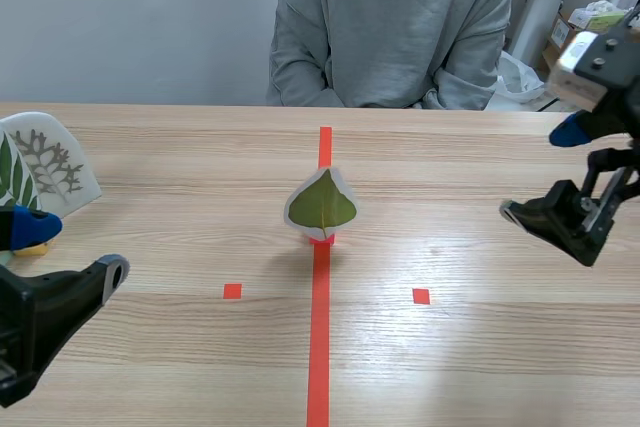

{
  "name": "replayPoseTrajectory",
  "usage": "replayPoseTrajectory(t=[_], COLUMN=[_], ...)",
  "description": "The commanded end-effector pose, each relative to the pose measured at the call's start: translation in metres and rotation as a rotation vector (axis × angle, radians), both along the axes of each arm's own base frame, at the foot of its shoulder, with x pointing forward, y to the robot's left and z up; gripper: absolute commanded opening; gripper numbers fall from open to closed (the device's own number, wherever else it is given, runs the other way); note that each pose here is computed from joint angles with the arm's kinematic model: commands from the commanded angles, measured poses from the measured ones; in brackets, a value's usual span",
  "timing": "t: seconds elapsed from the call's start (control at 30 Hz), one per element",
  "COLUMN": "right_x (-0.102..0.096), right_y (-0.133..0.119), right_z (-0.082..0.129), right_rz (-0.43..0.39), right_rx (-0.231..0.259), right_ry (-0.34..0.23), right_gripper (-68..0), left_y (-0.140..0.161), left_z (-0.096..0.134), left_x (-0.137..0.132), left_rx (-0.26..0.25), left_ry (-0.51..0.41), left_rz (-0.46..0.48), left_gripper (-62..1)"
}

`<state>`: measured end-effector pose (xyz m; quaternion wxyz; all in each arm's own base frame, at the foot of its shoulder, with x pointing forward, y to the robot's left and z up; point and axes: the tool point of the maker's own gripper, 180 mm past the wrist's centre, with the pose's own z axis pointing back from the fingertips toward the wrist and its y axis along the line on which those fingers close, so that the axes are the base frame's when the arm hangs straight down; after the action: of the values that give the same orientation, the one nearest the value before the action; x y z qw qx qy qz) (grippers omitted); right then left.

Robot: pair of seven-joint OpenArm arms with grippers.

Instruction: Do the leaf sorting experiment

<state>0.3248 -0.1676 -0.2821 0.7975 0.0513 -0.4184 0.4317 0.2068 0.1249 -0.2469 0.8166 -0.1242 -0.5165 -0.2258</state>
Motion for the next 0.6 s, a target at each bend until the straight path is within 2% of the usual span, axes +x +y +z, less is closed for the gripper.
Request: replayPoseTrajectory(t=[0.0,0.13,0.27,0.4,0.57], right_x=[0.016,0.042,0.059,0.067,0.064], right_y=[0.01,0.028,0.057,0.092,0.134], right_z=[0.016,0.012,0.0,-0.018,-0.04], right_rz=[0.026,0.058,0.095,0.153,0.227], right_rx=[0.03,0.051,0.079,0.077,0.074], right_ry=[-0.05,-0.038,-0.001,0.041,0.083], right_gripper=[-4.1,-4.1,-4.1,-4.1,-4.1], left_y=[-0.003,-0.003,-0.003,-0.003,-0.002], left_z=[0.008,0.008,0.008,0.008,0.008], left_x=[0.003,0.003,0.003,0.003,0.003], left_rx=[-0.027,-0.032,-0.031,-0.031,-0.03], left_ry=[-0.026,-0.027,-0.027,-0.027,-0.026], left_rz=[0.01,0.014,0.014,0.014,0.014], left_gripper=[-15.7,-15.7,-15.7,-15.7,-15.7])
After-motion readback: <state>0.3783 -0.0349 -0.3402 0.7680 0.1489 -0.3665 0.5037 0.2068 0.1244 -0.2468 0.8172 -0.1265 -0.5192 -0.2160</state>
